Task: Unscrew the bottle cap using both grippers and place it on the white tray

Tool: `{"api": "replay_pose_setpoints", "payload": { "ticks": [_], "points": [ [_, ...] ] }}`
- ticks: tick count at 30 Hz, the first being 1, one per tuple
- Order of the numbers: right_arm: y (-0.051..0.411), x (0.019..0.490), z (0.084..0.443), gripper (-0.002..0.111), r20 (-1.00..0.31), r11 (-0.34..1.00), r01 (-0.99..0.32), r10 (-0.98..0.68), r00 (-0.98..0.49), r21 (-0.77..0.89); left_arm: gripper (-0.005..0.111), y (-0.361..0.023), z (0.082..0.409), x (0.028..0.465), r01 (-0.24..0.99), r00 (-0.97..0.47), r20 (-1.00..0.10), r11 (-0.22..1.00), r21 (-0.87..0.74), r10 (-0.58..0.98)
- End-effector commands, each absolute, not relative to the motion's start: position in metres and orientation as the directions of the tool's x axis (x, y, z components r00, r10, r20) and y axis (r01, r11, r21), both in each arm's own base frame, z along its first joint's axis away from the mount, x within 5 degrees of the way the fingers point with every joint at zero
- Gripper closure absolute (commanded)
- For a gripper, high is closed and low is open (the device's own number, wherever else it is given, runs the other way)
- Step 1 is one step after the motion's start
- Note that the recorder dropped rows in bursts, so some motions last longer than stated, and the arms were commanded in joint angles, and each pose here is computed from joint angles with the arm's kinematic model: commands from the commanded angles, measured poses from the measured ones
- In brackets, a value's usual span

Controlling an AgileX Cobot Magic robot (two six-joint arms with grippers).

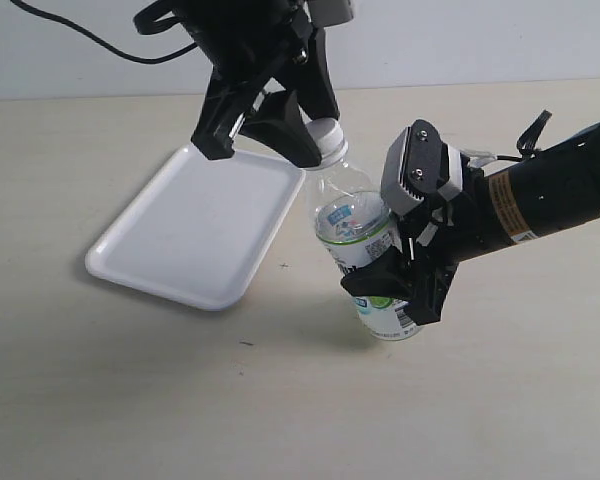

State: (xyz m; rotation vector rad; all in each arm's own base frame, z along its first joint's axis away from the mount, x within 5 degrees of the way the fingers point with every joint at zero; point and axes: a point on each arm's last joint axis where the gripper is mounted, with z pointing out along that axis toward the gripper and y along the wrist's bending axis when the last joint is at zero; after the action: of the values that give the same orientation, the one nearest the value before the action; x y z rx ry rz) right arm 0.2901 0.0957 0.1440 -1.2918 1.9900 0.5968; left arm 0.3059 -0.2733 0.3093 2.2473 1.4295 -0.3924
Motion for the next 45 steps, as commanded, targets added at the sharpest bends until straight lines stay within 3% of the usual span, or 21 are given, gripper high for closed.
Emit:
{"api": "replay_pose_setpoints", "payload": {
  "ticks": [1,5,11,15,21,25,30,32,45],
  "points": [
    [0.097,0.289,0.144,0.108,-0.753,0.394,-0.919,-0.598,-0.273,0.020,0.107,-0.273,0.315,0.304,0.939,0.343,-0.490,-0.289,0.184,0.801],
    [0.097,0.289,0.144,0.108,-0.753,0.394,-0.919,-0.598,-0.273,0.020,0.107,-0.273,0.315,0.304,0.987,0.161,-0.516,-0.134,0.090,0.841],
    [0.097,0.289,0.144,0.108,-0.753,0.394,-0.919,-0.598,-0.273,0.020,0.107,-0.273,0.315,0.304,0.962,-0.272,-0.506,0.235,-0.137,0.819],
    [0.097,0.289,0.144,0.108,-0.753,0.394,-0.919,-0.598,-0.273,0.020,0.107,-0.274,0.315,0.304,0.832,-0.555,-0.440,0.474,-0.289,0.706],
    [0.097,0.289,0.144,0.108,-0.754,0.392,-0.920,-0.598,-0.273,0.021,0.107,-0.275,0.317,0.303,0.535,-0.845,-0.287,0.706,-0.464,0.452],
    [0.097,0.289,0.144,0.108,-0.756,0.395,-0.918,-0.595,-0.275,0.023,0.107,-0.281,0.321,0.300,0.323,-0.946,-0.167,0.741,-0.589,0.279],
    [0.098,0.289,0.145,0.108,-0.760,0.404,-0.914,-0.587,-0.281,0.027,0.107,-0.297,0.337,0.304,0.218,-0.976,-0.175,0.607,-0.764,0.131],
    [0.098,0.289,0.145,0.108,-0.761,0.407,-0.913,-0.584,-0.283,0.028,0.107,-0.298,0.341,0.308,0.224,-0.973,-0.217,0.591,-0.775,0.085],
    [0.096,0.298,0.148,0.108,-0.785,0.533,-0.844,-0.501,-0.365,0.052,0.107,-0.252,0.353,0.336,0.461,-0.865,-0.477,0.625,-0.630,0.157]
  ]
}}
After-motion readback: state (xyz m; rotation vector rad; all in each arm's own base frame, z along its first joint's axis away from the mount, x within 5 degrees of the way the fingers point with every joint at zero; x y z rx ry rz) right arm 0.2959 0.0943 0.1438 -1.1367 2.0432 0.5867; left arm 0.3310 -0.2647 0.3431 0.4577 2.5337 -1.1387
